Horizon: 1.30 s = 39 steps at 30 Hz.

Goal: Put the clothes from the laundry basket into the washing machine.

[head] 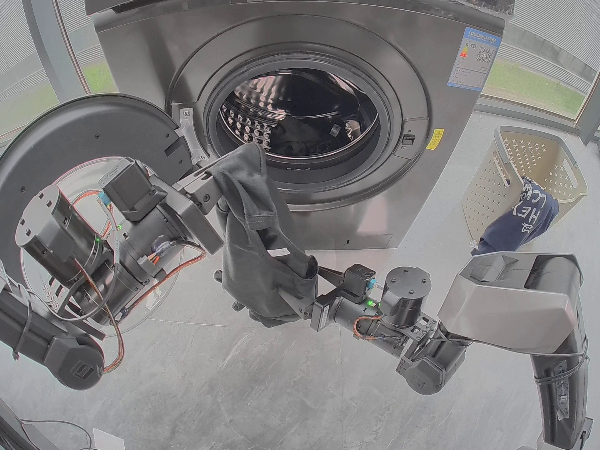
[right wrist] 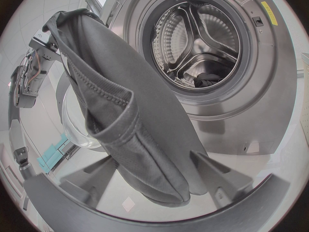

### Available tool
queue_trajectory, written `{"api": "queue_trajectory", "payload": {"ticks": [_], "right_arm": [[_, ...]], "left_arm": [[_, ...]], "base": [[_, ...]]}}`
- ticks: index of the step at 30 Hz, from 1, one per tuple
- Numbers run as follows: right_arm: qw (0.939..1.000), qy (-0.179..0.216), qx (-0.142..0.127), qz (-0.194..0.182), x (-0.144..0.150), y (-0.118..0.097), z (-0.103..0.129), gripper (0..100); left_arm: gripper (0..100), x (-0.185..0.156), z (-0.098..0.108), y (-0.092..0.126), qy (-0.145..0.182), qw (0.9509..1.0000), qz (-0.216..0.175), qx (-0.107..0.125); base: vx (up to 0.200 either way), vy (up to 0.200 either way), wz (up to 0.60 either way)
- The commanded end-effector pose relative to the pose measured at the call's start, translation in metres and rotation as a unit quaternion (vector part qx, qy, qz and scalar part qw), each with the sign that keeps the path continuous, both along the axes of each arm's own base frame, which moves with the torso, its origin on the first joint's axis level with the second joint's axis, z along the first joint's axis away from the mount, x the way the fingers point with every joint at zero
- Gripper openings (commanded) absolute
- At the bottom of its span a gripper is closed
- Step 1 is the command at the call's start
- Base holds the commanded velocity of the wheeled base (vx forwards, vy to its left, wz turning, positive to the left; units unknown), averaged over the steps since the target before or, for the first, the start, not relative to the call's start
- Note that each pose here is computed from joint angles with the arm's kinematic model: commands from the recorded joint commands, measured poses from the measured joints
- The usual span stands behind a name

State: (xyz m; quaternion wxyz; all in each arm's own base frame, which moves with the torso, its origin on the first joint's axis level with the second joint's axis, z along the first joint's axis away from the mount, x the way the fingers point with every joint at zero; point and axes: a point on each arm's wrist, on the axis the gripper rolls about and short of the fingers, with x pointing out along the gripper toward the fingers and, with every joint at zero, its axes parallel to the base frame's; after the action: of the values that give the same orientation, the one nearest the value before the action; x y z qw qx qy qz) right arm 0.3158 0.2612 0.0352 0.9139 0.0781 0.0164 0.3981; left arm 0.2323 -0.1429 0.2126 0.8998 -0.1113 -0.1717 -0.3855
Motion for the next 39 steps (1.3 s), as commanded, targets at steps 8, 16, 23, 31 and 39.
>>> {"api": "queue_trajectory", "payload": {"ticks": [8, 16, 23, 31, 39], "right_arm": [[0.9997, -0.011, 0.008, -0.018, -0.006, -0.018, 0.026, 0], [0.9969, -0.040, 0.014, -0.067, -0.029, -0.078, 0.079, 0], [0.9790, -0.123, 0.084, -0.140, -0.048, -0.119, 0.153, 0], [0.9684, -0.164, 0.125, -0.140, -0.060, -0.119, 0.186, 0], [0.9613, -0.190, 0.146, -0.135, -0.065, -0.119, 0.204, 0]], "left_arm": [[0, 0.008, -0.005, 0.005, 0.010, 0.9998, 0.015, 0.003], [0, 0.022, -0.012, 0.020, 0.021, 0.9984, 0.051, 0.008], [0, 0.024, -0.017, 0.024, 0.031, 0.9969, 0.072, 0.011], [0, 0.020, -0.013, 0.024, 0.025, 0.9970, 0.073, 0.007], [0, 0.012, 0.000, 0.028, 0.004, 0.9973, 0.073, -0.005]], "base": [[0.000, 0.000, 0.00], [0.000, 0.000, 0.00], [0.000, 0.000, 0.00], [0.000, 0.000, 0.00], [0.000, 0.000, 0.00]]}}
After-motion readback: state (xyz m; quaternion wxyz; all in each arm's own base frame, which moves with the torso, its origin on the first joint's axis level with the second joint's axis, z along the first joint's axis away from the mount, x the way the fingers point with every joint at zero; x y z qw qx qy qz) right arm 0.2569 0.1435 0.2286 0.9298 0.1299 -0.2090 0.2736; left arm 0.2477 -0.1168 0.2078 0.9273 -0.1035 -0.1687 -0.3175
